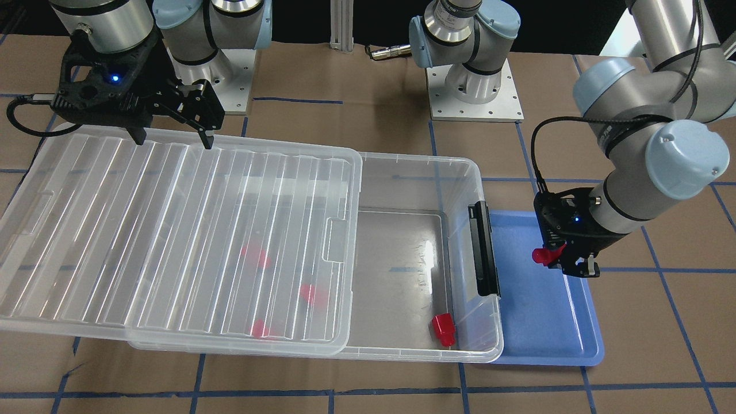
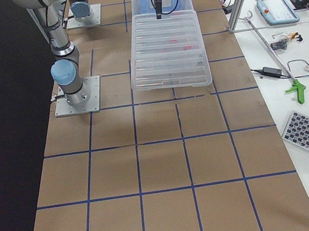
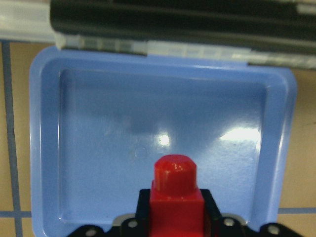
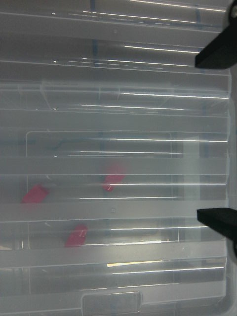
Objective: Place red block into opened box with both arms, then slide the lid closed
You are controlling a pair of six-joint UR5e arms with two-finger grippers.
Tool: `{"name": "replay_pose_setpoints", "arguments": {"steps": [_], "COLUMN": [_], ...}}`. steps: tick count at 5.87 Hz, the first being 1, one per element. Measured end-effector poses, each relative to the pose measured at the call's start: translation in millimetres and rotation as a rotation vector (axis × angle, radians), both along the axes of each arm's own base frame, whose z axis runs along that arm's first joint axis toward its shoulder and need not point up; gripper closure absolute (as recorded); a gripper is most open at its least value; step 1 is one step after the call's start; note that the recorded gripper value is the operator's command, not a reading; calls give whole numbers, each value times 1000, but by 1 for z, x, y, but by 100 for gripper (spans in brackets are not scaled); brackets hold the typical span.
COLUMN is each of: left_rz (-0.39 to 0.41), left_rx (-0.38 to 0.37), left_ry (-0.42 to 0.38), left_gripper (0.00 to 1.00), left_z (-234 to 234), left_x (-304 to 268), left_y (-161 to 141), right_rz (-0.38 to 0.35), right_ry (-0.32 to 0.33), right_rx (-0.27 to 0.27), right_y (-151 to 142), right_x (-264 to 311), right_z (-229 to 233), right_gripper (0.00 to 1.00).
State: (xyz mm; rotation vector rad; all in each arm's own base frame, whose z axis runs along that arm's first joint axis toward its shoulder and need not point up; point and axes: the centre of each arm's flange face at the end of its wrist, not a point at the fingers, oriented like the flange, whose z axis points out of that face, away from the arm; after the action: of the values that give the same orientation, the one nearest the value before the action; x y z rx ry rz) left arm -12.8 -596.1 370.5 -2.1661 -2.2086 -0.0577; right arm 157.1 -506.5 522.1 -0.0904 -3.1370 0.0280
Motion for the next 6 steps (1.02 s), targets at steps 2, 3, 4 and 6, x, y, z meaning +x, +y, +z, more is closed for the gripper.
{"name": "replay_pose_setpoints", "arguments": {"steps": [2,3,4,6], "left_rz": [-30,-59,-94,-121], "left_rx": [-23,-10,5,0], "left_ry": [64,79,78,76], "left_gripper": [89,89,89,88], "left_z": [75,72,48,-26], "left_x": [-75,-117,-149,-172], "left_y": [21,28,26,16], "right_rz": [0,0,-1,0], "right_ry": [0,0,0,0], "right_rx": [0,0,-1,0], "right_y": [0,0,0,0], "right_x": [0,0,0,0], "right_z": [0,0,0,0], "right_gripper": [0,0,0,0]}}
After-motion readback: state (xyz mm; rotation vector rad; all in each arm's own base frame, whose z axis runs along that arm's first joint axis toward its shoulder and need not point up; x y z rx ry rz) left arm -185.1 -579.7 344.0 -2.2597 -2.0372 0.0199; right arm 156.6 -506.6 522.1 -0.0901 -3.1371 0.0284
